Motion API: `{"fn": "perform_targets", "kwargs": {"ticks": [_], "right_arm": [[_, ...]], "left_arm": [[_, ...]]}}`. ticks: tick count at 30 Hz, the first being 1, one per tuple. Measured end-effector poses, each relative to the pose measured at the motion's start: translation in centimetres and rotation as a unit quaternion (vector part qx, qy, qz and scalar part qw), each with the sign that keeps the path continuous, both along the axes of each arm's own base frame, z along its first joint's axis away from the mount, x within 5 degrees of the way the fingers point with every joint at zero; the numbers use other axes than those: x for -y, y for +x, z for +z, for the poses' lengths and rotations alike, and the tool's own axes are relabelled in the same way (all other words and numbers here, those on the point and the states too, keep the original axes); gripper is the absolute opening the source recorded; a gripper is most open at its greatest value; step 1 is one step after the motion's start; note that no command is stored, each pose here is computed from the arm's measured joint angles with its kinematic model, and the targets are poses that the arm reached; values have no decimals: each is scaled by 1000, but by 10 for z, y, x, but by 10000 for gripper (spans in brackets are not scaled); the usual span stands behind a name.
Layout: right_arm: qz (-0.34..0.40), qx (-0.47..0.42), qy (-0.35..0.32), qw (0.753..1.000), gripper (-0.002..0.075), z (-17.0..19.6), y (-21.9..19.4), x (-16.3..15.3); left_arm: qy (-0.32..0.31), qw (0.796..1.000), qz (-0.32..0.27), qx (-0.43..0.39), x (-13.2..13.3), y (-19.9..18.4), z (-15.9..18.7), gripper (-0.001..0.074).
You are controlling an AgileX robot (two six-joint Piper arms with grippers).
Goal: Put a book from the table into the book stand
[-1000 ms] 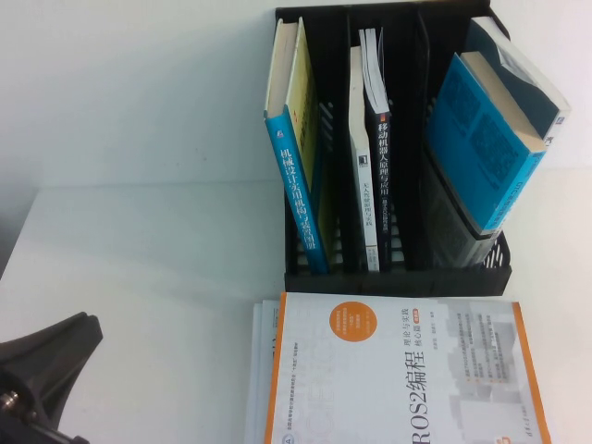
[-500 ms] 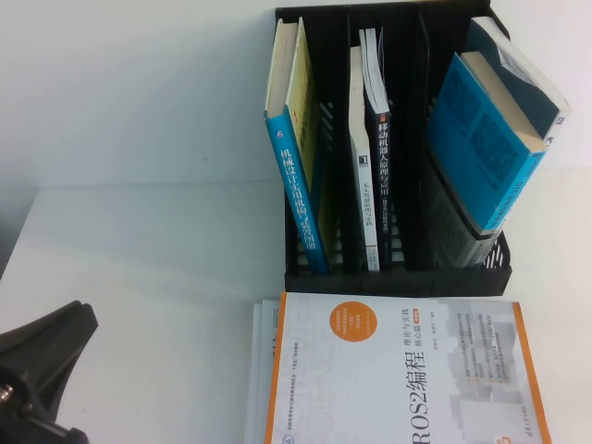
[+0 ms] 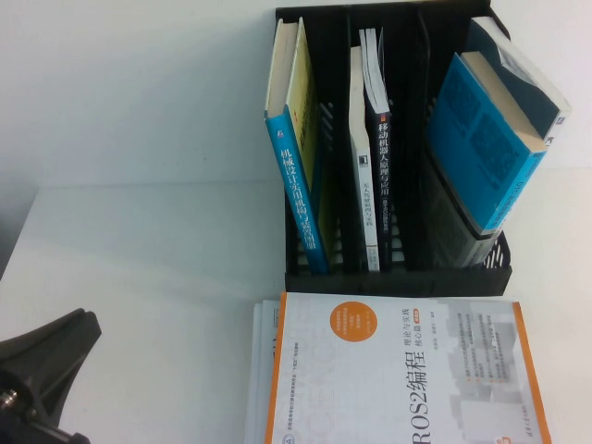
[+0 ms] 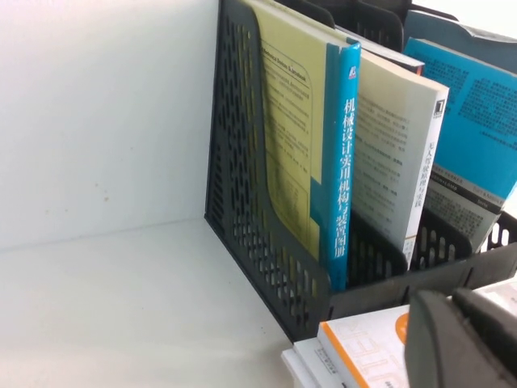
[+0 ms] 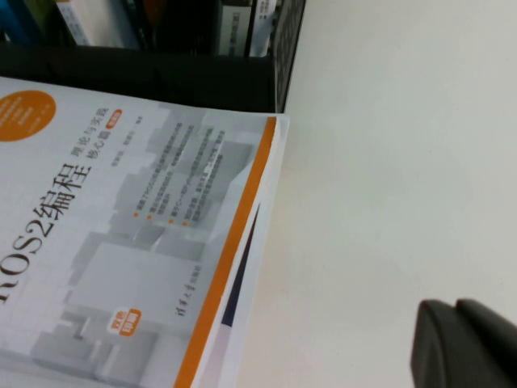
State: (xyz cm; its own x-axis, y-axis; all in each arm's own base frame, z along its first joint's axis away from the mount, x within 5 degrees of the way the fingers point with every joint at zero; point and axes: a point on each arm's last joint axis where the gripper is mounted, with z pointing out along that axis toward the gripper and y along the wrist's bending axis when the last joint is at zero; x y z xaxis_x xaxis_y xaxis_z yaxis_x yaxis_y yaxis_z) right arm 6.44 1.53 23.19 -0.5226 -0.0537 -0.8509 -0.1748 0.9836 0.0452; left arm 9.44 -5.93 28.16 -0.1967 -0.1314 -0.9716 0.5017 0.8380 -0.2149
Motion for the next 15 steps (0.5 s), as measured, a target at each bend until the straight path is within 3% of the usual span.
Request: {"fn": "perform_targets", "kwargs": {"ticks": [7, 15], "right_arm": [[0, 0, 1, 1000, -3, 0, 0, 0], [0, 0, 2, 1000, -3, 0, 0, 0]], "left_arm": [[18, 997, 64, 43, -22, -12, -12, 0], [41, 987, 146, 54, -42, -31, -65, -1]]}}
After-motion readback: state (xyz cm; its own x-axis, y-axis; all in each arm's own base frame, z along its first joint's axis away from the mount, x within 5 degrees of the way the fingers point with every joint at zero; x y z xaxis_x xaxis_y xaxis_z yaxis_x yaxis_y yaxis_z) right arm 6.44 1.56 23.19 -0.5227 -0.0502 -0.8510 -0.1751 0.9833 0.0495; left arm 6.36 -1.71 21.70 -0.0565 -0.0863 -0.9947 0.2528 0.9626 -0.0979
